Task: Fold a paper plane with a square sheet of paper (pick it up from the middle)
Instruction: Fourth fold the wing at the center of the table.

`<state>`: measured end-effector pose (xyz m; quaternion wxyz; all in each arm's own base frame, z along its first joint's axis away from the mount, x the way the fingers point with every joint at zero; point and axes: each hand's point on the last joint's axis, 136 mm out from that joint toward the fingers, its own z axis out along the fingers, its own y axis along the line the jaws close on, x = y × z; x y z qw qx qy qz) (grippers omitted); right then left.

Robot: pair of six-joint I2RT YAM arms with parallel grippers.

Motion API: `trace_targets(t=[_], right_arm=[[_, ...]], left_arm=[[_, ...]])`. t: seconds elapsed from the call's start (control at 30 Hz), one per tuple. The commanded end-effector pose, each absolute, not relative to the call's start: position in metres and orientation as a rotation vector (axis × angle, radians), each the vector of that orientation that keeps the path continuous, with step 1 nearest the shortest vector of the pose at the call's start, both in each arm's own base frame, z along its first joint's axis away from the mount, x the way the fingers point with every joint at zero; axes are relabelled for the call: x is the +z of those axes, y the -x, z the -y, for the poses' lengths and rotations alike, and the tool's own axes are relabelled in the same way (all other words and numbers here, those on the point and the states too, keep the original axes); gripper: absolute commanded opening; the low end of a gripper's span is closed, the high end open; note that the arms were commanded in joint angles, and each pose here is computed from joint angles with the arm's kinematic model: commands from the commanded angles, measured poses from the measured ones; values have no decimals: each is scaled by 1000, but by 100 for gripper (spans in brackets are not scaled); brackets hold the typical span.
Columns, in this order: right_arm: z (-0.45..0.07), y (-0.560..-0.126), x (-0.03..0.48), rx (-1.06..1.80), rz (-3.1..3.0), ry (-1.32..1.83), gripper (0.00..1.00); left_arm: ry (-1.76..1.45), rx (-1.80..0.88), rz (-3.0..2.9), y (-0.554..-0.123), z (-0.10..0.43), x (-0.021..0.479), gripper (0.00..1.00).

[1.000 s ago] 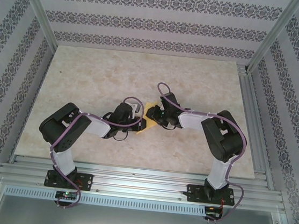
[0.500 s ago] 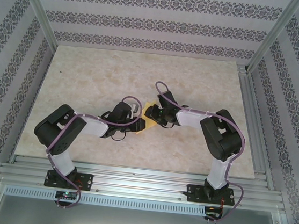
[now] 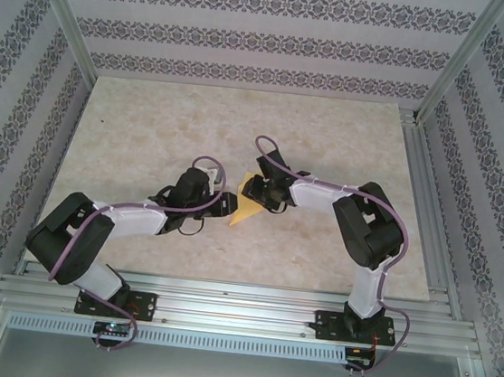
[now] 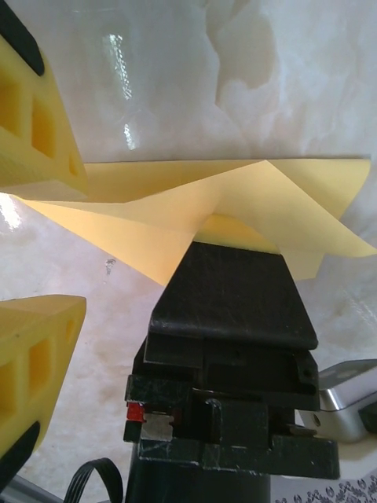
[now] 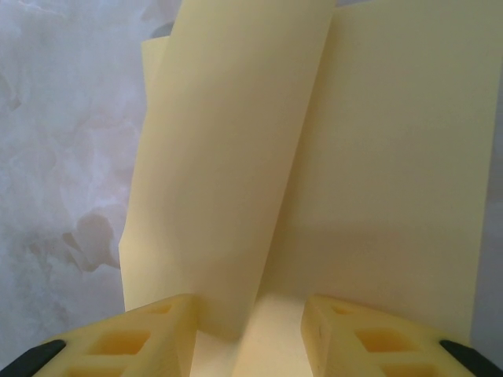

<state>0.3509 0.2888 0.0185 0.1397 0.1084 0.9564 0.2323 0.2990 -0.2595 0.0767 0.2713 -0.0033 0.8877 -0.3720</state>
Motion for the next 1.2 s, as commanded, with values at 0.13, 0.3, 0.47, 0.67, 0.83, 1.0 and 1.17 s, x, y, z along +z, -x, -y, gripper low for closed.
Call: trace_targets(t=[0.13, 0.3, 0.47, 0.67, 0.83, 1.0, 1.17], right_arm=[[-249, -328, -28, 372, -2872, -453, 41], [-246, -326, -29, 371, -2866, -481, 38], [-246, -324, -29, 375, -2867, -488, 37], [-246, -323, -30, 380, -2871, -487, 37], [-246, -323, -27, 389, -2862, -489, 37], [-247, -325, -22, 422, -2846, -492, 38], [-250, -325, -17, 458, -2834, -490, 39]], left_arm=[[-49, -1119, -2359, -308, 280, 81, 31], [-59, -1133, -2383, -314, 288, 73, 25], [-47, -1075, -2410, -322, 286, 64, 22], [-32, -1023, -2430, -328, 284, 57, 21], [-12, -988, -2454, -329, 281, 51, 20], [4, -934, -2487, -330, 275, 43, 18], [10, -914, -2511, -329, 274, 36, 16]])
